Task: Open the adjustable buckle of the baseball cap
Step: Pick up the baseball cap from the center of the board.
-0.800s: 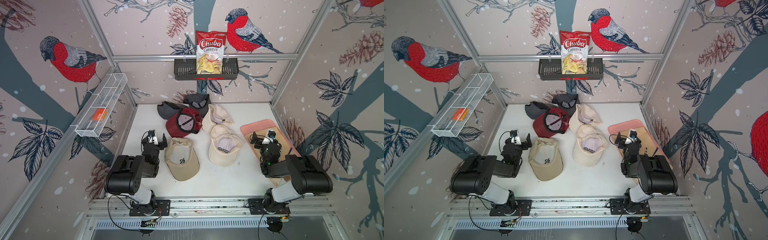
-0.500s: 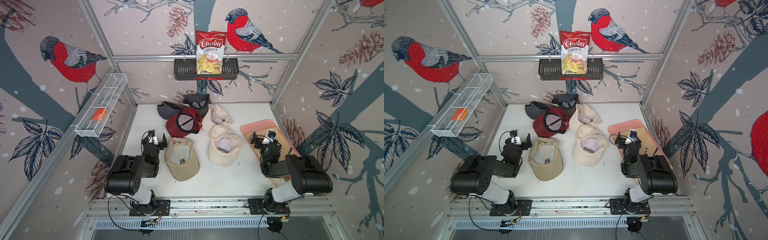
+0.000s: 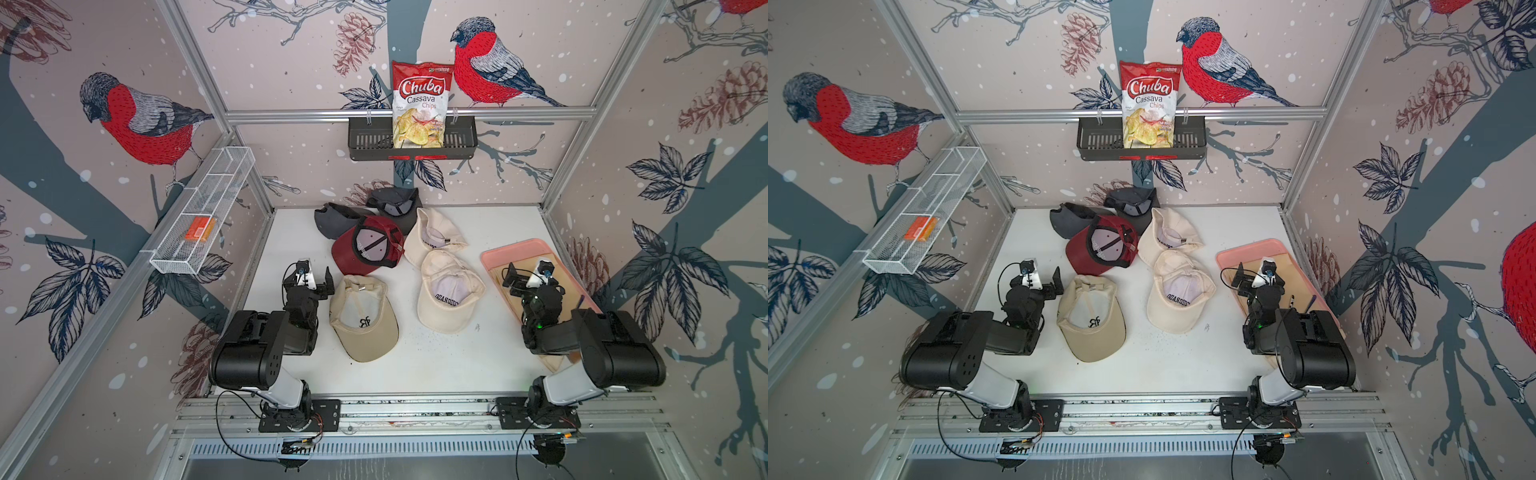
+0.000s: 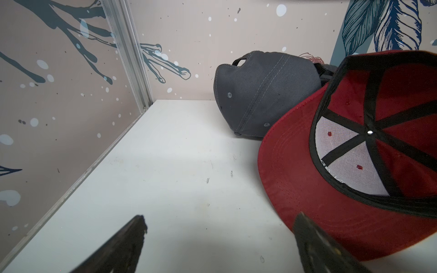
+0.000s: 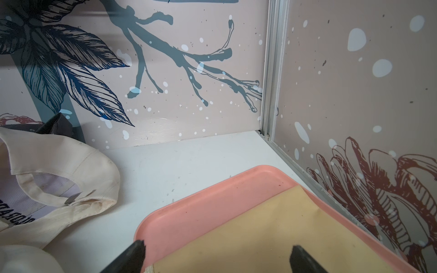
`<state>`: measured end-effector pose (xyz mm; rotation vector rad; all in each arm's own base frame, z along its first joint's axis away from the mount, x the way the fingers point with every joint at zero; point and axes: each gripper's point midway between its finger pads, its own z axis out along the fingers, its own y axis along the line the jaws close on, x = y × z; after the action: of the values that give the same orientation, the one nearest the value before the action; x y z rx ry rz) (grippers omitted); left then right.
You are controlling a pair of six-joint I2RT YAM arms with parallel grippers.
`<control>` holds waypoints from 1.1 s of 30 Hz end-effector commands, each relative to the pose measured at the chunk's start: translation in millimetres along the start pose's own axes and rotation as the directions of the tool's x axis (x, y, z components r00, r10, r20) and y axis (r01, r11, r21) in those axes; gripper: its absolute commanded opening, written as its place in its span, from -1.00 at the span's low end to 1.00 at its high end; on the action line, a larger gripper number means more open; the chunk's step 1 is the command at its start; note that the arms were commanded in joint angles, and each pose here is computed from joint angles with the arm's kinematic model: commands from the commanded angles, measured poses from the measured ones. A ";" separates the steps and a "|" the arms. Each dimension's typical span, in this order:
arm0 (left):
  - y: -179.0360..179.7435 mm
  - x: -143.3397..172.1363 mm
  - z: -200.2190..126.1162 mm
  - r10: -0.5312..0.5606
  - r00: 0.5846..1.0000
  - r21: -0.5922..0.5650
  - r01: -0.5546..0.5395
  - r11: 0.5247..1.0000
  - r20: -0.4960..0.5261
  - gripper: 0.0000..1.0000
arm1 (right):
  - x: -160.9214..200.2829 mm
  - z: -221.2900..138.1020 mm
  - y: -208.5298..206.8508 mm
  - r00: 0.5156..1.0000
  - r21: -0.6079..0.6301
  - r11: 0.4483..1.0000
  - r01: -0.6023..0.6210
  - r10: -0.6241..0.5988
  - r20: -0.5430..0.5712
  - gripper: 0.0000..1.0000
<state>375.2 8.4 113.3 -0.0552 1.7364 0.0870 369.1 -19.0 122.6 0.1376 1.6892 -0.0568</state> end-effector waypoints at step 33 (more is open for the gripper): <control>-62.1 -81.8 -76.8 -0.161 0.919 0.169 0.233 0.958 -0.360 0.55 | -73.0 -62.7 250.6 0.911 -0.700 0.700 0.141 -0.368 -0.185 0.97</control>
<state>329.0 -54.8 225.2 -0.0479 1.9666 -0.2066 360.4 204.5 226.6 -0.5612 1.8945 0.3215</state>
